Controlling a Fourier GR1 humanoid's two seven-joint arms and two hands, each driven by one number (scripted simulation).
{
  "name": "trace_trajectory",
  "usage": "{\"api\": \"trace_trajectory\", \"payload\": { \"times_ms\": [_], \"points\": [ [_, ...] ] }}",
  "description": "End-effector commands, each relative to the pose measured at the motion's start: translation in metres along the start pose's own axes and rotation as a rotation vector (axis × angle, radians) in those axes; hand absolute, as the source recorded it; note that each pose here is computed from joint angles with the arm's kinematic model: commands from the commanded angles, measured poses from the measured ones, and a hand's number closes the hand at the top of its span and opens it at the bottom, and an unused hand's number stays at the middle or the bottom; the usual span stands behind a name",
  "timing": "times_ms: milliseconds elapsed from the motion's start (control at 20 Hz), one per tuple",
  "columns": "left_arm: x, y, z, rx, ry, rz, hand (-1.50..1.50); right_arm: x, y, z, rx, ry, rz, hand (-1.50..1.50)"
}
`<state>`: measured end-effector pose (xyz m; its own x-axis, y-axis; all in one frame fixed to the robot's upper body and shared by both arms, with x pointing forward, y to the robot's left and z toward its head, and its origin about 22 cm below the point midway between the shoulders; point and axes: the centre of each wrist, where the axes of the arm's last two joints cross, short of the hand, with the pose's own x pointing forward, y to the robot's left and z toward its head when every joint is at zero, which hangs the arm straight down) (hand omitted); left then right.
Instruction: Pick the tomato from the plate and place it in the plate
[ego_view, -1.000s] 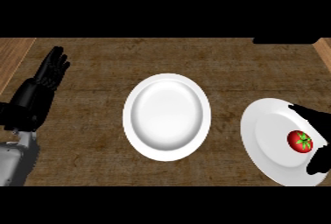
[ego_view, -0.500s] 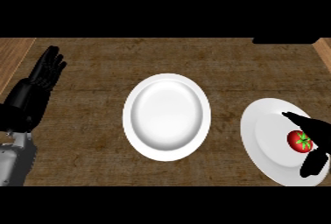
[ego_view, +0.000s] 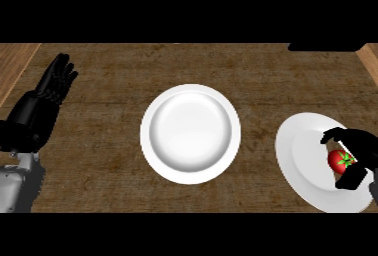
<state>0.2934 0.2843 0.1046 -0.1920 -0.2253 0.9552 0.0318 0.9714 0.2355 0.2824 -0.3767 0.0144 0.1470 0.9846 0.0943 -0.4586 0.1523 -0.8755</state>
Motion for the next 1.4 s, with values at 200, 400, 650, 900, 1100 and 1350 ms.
{"api": "trace_trajectory", "payload": {
  "times_ms": [200,400,650,900,1100,1350],
  "points": [
    [-0.003,-0.002,0.007,-0.007,0.021,-0.008,0.00,-0.028,0.022,0.012,-0.167,0.081,0.010,1.50],
    [0.007,-0.007,-0.001,0.005,0.013,0.012,0.00,-0.059,0.008,0.034,-0.285,0.130,0.002,1.50],
    [0.003,0.002,-0.015,-0.004,0.004,0.005,0.00,-0.033,-0.016,0.045,-0.433,0.059,0.022,1.50],
    [-0.016,0.009,0.004,0.015,0.016,-0.005,0.00,-0.004,-0.040,0.078,-0.473,-0.158,-0.086,1.50],
    [0.001,-0.007,0.002,0.015,0.009,-0.003,0.00,0.037,-0.059,0.093,-0.564,-0.383,-0.198,1.50],
    [-0.001,0.018,0.005,0.021,0.010,-0.009,0.00,0.073,-0.078,0.133,-0.561,-0.544,-0.348,1.50]
  ]
}}
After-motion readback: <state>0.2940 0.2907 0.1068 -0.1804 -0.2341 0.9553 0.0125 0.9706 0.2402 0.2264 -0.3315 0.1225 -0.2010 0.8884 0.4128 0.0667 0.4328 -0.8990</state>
